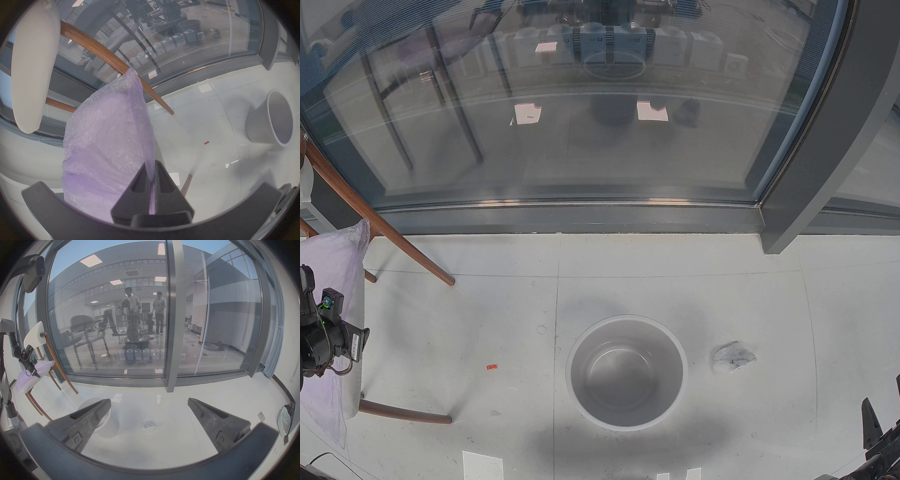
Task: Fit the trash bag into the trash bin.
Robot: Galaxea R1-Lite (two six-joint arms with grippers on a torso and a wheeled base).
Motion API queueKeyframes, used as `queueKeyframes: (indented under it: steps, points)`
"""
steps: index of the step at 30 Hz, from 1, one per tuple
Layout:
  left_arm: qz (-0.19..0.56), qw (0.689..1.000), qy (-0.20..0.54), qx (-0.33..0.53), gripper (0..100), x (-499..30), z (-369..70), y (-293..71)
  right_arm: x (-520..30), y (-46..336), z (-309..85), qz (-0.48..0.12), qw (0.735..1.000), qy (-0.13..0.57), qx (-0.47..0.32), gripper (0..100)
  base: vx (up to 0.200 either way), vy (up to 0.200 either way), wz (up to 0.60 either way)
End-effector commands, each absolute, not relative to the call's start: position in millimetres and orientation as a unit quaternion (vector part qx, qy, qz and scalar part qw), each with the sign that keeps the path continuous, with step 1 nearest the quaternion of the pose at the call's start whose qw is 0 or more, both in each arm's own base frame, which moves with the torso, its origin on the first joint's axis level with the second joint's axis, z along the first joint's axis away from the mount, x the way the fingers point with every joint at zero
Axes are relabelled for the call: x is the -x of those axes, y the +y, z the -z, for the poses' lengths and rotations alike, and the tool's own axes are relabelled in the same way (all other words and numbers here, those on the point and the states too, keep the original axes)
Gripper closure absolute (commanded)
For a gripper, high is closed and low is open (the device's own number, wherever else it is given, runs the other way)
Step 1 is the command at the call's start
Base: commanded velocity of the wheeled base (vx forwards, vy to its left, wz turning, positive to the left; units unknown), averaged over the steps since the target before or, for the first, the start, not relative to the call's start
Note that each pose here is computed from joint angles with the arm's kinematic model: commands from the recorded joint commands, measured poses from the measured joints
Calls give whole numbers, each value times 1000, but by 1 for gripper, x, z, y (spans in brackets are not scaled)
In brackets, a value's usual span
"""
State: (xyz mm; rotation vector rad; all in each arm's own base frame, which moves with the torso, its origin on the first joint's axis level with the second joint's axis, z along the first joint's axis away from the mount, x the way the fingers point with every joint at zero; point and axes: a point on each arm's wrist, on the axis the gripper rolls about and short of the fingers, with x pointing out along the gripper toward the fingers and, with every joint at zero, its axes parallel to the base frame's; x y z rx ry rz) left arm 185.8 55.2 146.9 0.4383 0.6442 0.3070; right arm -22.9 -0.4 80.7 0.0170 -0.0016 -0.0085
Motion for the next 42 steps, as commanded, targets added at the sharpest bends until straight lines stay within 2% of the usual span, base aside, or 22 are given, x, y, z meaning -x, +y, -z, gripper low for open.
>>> queueKeyframes:
  steps: [1,8,14,16,18,21,31,39,42]
  points:
    - [-147,912,318,-212,100,-189,-145,56,22,0,-76,4,1000,5,-8,0,0,0,0]
    - [-149,914,316,-208,100,-186,-145,56,22,0,-76,4,1000,5,-8,0,0,0,0]
    - [-134,946,224,-194,100,-144,-171,48,22,0,-76,3,1000,5,-10,0,0,0,0]
    - [-127,950,214,-190,100,-135,-172,45,22,0,-76,4,1000,5,-10,0,0,0,0]
    - [-101,956,206,-182,100,-123,-170,40,22,0,-76,4,1000,5,-10,0,0,0,0]
    - [-22,967,195,-163,100,-106,-166,29,22,0,-76,4,1000,6,-10,0,0,0,0]
    - [174,967,144,-117,100,-114,-179,3,21,0,-76,3,1000,9,-10,0,0,0,0]
    - [323,936,123,-71,100,-144,-208,-42,22,0,-76,3,1000,8,-10,0,0,0,0]
    - [389,911,126,-49,100,-153,-211,-70,22,0,-76,3,1000,8,-10,0,0,0,0]
